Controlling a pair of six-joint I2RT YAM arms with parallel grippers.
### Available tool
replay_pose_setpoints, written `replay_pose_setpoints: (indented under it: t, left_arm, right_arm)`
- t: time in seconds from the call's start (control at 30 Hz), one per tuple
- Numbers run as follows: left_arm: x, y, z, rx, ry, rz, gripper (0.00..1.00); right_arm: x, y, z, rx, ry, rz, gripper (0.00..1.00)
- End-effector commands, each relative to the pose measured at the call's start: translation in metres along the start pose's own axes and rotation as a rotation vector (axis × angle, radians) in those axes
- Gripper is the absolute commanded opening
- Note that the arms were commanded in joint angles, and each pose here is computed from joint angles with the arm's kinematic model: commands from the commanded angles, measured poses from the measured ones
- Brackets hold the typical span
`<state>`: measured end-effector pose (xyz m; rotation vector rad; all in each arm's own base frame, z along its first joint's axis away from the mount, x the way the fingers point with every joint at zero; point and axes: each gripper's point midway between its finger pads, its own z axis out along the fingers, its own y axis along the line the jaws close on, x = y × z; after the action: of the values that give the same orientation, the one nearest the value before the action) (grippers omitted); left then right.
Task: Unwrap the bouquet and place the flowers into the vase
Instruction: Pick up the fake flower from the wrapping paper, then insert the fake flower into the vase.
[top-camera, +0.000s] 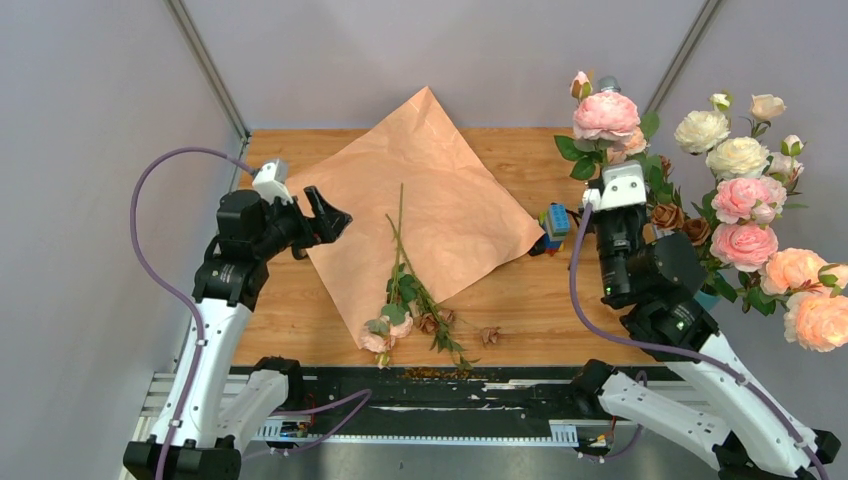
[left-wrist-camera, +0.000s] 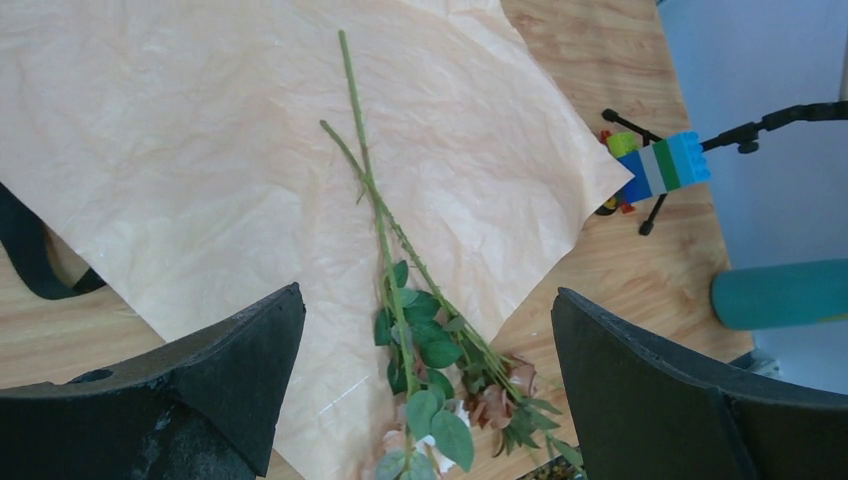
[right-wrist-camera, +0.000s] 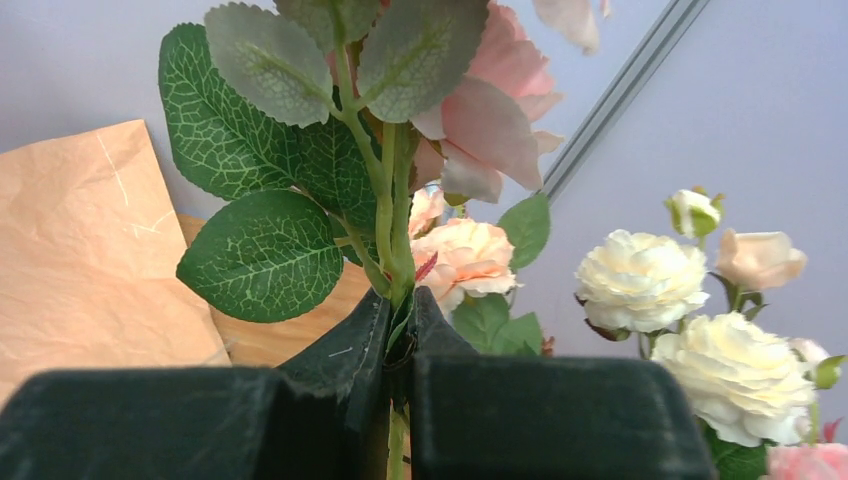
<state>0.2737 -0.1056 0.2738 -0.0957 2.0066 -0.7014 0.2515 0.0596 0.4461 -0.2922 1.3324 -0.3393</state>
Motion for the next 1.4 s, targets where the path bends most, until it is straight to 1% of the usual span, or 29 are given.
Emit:
replay_pose_setpoints:
  t: [0.0,0.17,0.3,0.53,0.73,0.93,1.03,1.17,1.2,1.23,1.37]
  left_arm:
    - [-0.009,0.007,-0.007,-0.023,-0.054,0.118,1.0]
    - [-0.007,0.019,-0.007,-0.06,-0.059,0.195,1.0]
    - [-0.002,0.025,-0.002,-0.063,-0.05,0.222,1.0]
    - [0.01,0.032,0.011,-0.046,-0.029,0.207,1.0]
    - [0.016,0.034,0.015,-0.038,-0.016,0.205,1.0]
    - [0.015,0.032,0.017,-0.021,-0.015,0.207,1.0]
    - [0.015,0.031,0.017,-0.015,-0.019,0.203,1.0]
    - [0.016,0.031,0.016,-0.017,-0.017,0.206,1.0]
    - [0.006,0.027,0.017,-0.003,-0.059,0.224,1.0]
    - [0.015,0.031,0.016,-0.017,-0.023,0.21,1.0]
    - [0.016,0.033,0.014,-0.026,-0.018,0.216,1.0]
  right_arm:
    - [-0.024,-0.032,-0.014,-0.002,-0.072,-0.063,0.0]
    - [-0.048,-0.07,-0.039,0.026,-0.186,-0.063,0.0]
    - [-0.052,-0.089,-0.047,0.068,-0.19,-0.141,0.0]
    - [-0.062,-0.108,-0.054,0.103,-0.204,-0.223,0.0]
    - [-0.055,-0.112,-0.055,0.122,-0.167,-0.257,0.0]
    - [-0.052,-0.111,-0.059,0.116,-0.19,-0.245,0.0]
    - [-0.048,-0.103,-0.05,0.116,-0.149,-0.271,0.0]
    - [-0.05,-0.09,-0.037,0.097,-0.136,-0.283,0.0]
    - [-0.049,-0.086,-0.033,0.095,-0.127,-0.29,0.0]
    - [-0.048,-0.08,-0.029,0.089,-0.118,-0.3,0.0]
    - [-0.049,-0.07,-0.018,0.083,-0.119,-0.299,0.0]
